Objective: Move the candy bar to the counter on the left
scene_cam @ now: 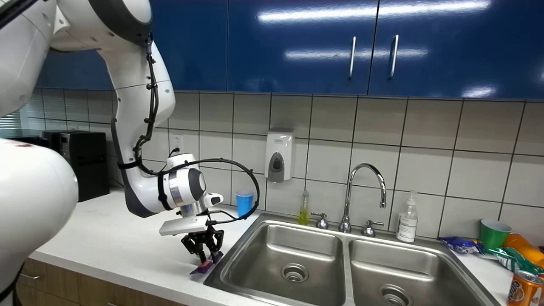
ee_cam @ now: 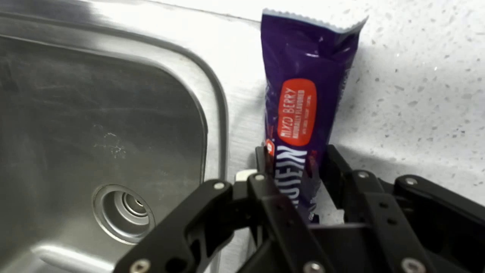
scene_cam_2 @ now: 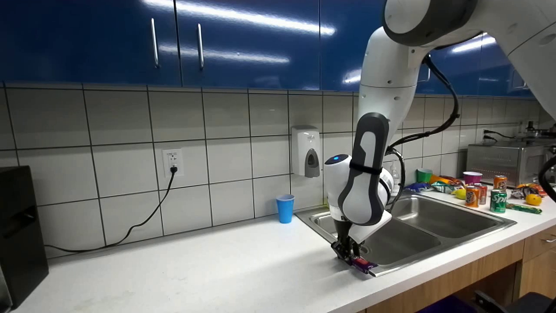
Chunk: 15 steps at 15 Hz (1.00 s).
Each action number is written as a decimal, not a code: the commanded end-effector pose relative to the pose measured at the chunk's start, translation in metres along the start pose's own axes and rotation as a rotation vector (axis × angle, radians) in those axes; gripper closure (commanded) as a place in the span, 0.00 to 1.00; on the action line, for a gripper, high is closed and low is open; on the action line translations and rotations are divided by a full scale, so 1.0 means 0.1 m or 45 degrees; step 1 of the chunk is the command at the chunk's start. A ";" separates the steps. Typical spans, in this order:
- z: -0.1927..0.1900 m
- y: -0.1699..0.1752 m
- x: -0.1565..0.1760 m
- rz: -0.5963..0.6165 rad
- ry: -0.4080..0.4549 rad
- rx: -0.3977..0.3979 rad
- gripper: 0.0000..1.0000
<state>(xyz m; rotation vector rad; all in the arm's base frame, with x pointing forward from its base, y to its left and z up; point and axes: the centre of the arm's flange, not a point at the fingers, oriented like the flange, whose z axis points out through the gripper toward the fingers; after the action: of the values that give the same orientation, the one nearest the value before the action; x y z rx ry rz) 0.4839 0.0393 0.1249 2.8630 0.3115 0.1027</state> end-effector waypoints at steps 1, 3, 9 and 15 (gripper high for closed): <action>-0.09 -0.09 -0.09 -0.078 0.019 0.024 0.87; -0.08 -0.13 -0.10 -0.091 0.015 0.026 0.87; -0.04 -0.16 -0.10 -0.103 -0.001 0.035 0.36; -0.04 -0.11 -0.09 -0.071 -0.009 0.041 0.00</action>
<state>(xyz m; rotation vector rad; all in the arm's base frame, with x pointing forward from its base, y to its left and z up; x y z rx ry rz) 0.4728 0.0530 0.1175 2.8701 0.3907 0.0764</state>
